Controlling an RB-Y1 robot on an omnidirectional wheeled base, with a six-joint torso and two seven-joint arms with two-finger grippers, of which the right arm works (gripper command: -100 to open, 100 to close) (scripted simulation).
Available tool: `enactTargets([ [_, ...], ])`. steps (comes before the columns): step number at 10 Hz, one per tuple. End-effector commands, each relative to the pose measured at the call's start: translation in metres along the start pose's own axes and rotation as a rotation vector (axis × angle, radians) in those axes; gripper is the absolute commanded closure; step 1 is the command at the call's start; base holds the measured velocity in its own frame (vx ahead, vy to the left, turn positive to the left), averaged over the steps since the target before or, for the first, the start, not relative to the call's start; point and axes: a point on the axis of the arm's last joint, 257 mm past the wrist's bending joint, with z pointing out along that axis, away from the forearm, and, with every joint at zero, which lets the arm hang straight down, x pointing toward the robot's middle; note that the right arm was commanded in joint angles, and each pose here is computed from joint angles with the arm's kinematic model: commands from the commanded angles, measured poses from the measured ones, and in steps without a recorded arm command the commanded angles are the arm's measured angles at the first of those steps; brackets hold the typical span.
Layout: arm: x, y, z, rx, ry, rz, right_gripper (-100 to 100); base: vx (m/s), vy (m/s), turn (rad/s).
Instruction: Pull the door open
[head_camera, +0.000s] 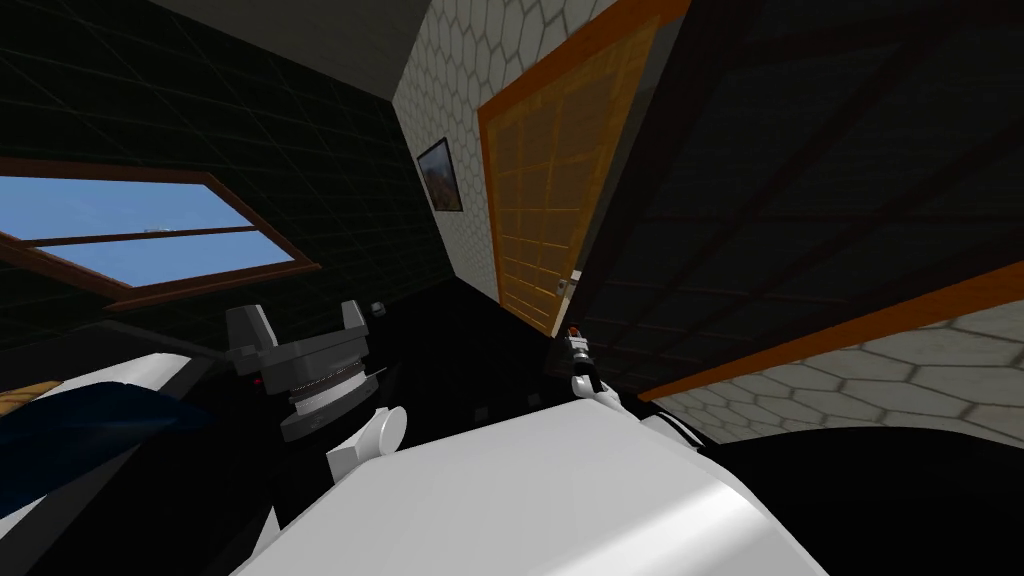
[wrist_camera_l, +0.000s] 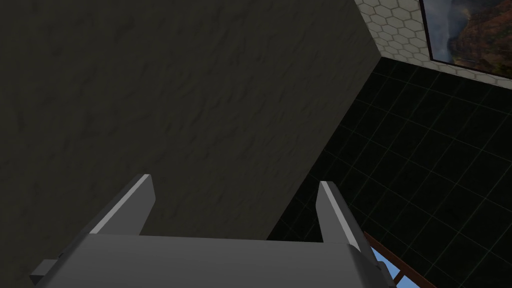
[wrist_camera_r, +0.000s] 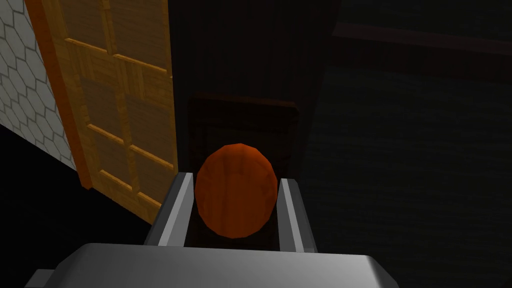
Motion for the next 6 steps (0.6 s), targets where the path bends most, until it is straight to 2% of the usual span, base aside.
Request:
enactTargets([
  [1,0.0009,-0.0061,-0.0025,0.033,0.002,0.006,100,-0.268,0.013,0.113],
  [4,0.0012,-0.0140,-0.0048,0.078,0.001,0.012,100,-0.239,-0.019,0.083],
  [5,-0.0021,-0.0111,-0.0052,0.068,-0.008,0.008,100,-0.095,-0.010,0.024],
  [6,-0.0037,-0.0154,-0.0096,0.096,-0.011,0.009,100,-0.195,0.001,0.080],
])
